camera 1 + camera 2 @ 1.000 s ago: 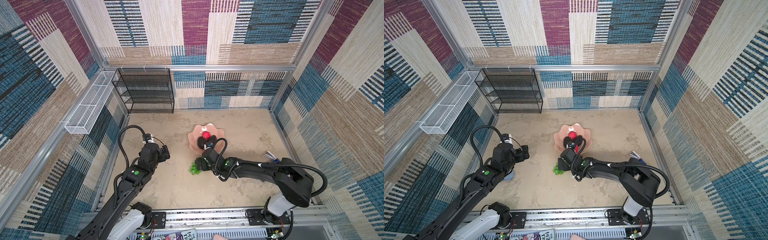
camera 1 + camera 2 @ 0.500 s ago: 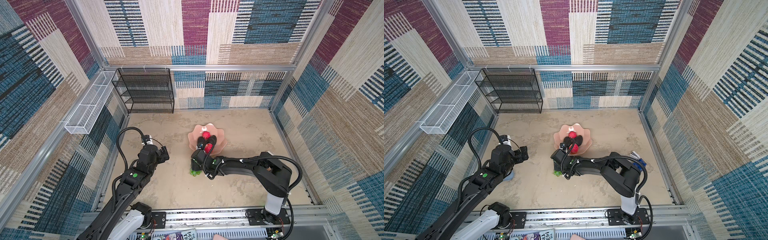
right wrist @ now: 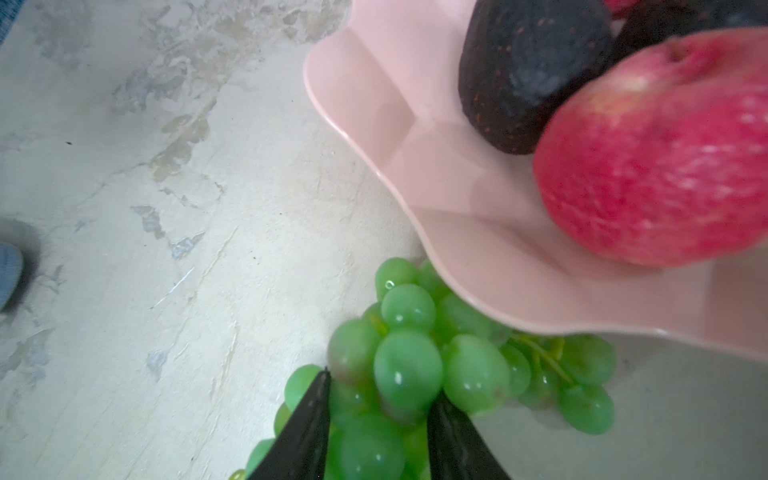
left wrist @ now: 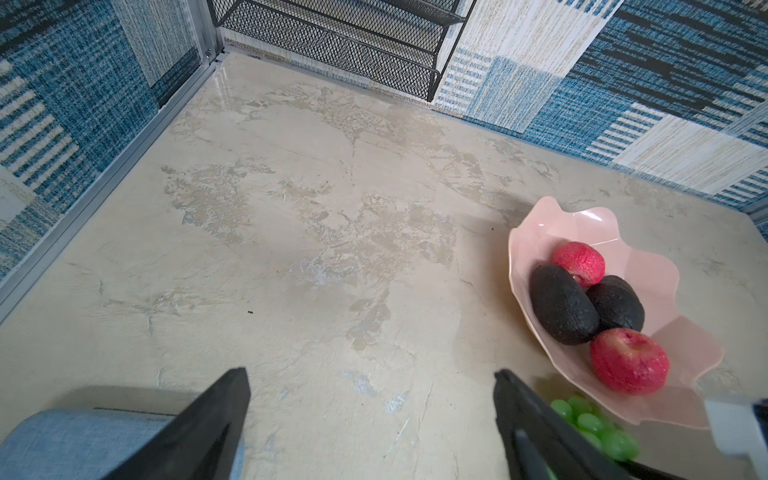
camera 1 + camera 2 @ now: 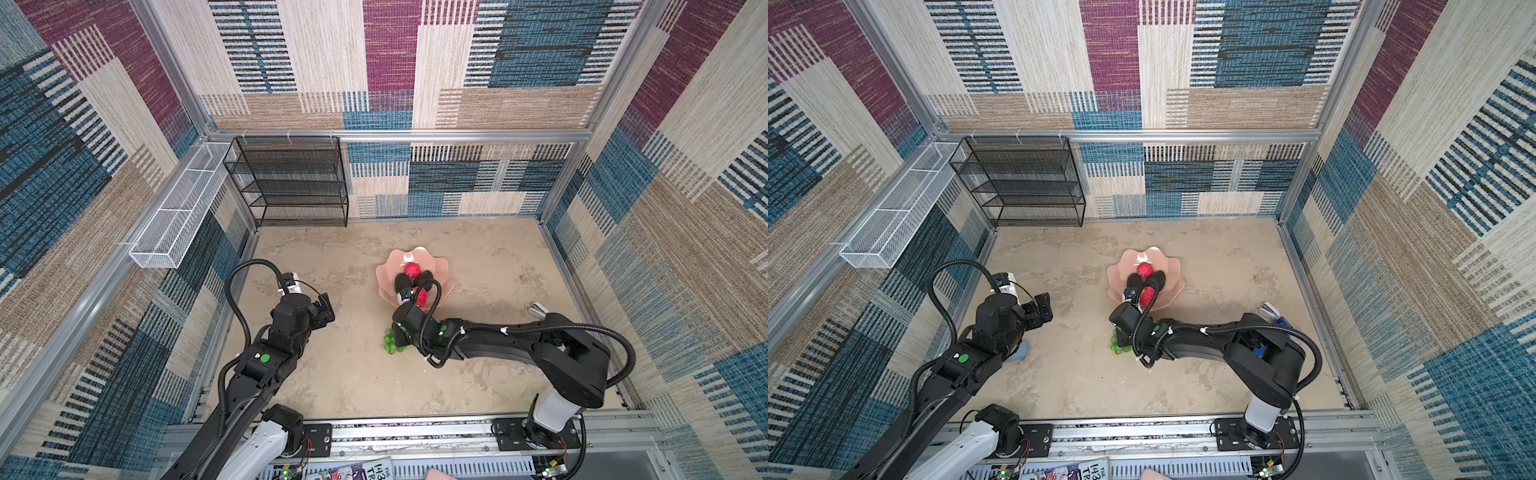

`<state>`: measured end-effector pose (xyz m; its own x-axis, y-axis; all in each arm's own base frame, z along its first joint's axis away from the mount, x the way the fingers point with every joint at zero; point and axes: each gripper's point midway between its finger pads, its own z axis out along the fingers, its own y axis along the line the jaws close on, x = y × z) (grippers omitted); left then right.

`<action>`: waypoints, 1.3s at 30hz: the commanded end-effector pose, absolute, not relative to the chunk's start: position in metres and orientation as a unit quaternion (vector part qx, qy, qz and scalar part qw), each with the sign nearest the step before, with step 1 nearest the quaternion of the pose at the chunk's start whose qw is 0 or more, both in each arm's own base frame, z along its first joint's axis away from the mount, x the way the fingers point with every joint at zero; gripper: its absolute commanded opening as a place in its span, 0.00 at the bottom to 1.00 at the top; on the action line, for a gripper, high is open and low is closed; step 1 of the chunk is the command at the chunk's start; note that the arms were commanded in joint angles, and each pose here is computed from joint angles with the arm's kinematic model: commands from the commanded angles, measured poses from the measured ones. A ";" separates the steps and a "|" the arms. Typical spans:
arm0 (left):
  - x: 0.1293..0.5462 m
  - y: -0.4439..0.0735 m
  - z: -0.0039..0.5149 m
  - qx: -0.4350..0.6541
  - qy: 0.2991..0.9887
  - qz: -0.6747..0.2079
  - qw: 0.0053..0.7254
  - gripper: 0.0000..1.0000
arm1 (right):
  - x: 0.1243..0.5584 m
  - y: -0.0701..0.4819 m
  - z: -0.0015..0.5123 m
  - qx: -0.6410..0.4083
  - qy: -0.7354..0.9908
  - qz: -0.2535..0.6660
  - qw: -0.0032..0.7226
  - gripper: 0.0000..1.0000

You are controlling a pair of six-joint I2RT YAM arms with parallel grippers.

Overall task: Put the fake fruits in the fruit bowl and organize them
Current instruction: 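Grasp the green grapes with the right gripper, then lift the grapes into the bowl and release with the right gripper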

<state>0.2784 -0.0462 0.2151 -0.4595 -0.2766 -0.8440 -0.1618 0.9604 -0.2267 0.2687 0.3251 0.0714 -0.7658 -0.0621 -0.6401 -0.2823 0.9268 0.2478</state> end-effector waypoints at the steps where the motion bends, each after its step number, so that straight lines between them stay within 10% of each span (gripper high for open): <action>1: 0.277 -0.040 0.215 -0.146 0.848 -0.048 0.507 0.95 | 0.262 0.311 0.080 -0.061 0.924 0.178 0.332 0.38; 10: 0.279 -0.041 0.215 -0.147 0.847 -0.052 0.508 0.95 | 0.250 0.283 0.091 -0.032 0.926 0.171 0.336 0.44; 18: 0.279 -0.043 0.214 -0.145 0.849 -0.055 0.505 0.95 | 0.252 0.299 0.082 -0.019 0.932 0.185 0.310 1.00; 35: 0.276 -0.040 0.216 -0.148 0.845 -0.055 0.512 0.95 | 0.267 0.316 0.030 -0.009 0.957 0.139 0.254 1.00; 39: 0.275 -0.039 0.218 -0.148 0.844 -0.056 0.512 0.95 | 0.271 0.311 0.022 -0.008 0.958 0.142 0.247 0.83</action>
